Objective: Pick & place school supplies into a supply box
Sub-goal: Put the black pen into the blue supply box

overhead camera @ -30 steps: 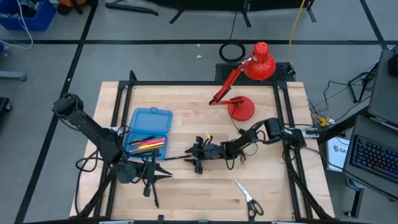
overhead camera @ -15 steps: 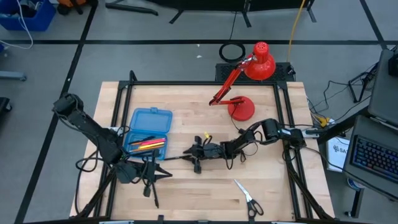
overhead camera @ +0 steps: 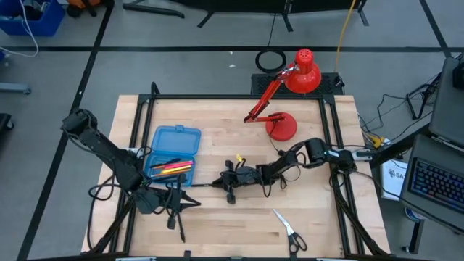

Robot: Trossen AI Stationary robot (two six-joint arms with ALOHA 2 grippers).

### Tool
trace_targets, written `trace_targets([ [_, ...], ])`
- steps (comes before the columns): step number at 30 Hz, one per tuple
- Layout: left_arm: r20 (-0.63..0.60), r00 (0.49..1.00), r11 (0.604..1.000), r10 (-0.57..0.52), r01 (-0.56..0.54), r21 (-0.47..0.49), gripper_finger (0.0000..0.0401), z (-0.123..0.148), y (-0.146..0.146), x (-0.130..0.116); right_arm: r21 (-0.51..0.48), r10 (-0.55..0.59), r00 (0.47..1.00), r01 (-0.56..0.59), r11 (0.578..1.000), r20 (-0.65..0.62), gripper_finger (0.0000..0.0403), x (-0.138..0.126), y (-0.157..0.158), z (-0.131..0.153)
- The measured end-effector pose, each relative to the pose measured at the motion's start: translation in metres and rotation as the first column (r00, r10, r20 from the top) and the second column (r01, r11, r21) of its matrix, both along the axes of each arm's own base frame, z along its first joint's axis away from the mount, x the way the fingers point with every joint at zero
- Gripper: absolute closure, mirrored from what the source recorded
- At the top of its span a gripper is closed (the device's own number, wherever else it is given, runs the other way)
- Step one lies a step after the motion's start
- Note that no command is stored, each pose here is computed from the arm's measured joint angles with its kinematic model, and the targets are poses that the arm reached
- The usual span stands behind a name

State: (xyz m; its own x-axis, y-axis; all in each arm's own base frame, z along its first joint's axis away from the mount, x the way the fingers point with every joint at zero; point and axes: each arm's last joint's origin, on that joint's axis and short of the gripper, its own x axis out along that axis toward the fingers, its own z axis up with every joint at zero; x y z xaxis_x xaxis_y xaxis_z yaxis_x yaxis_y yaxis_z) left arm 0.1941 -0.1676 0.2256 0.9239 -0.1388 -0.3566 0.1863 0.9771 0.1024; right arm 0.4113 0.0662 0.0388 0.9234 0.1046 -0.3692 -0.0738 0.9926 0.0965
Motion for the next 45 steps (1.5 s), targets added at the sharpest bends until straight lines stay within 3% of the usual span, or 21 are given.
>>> trace_targets([
  [15, -0.002, 1.0, 1.0, 0.0, 0.0, 0.003, 0.0367, 0.0, 0.0, 0.0, 0.002, 0.059, 0.998, -0.059, 0.998, -0.002, 0.0382, -0.002, 0.016, 0.032],
  [29, -0.001, 1.0, 1.0, 0.007, -0.007, 0.008, 0.0366, 0.0, 0.0, 0.0, 0.025, 0.018, 0.987, -0.022, 0.999, 0.159, 0.0382, 0.004, 0.018, 0.05],
  [34, 0.0, 1.0, 1.0, 0.007, -0.007, 0.008, 0.0366, 0.0, 0.0, 0.0, 0.021, -0.001, 0.983, -0.003, 1.0, 0.186, 0.0382, 0.019, 0.017, 0.064],
  [45, 0.018, 1.0, 1.0, -0.016, 0.016, -0.009, 0.0366, 0.002, -0.005, -0.003, -0.004, -0.057, 0.991, 0.058, 0.998, 0.12, 0.0382, 0.063, -0.005, 0.102],
])
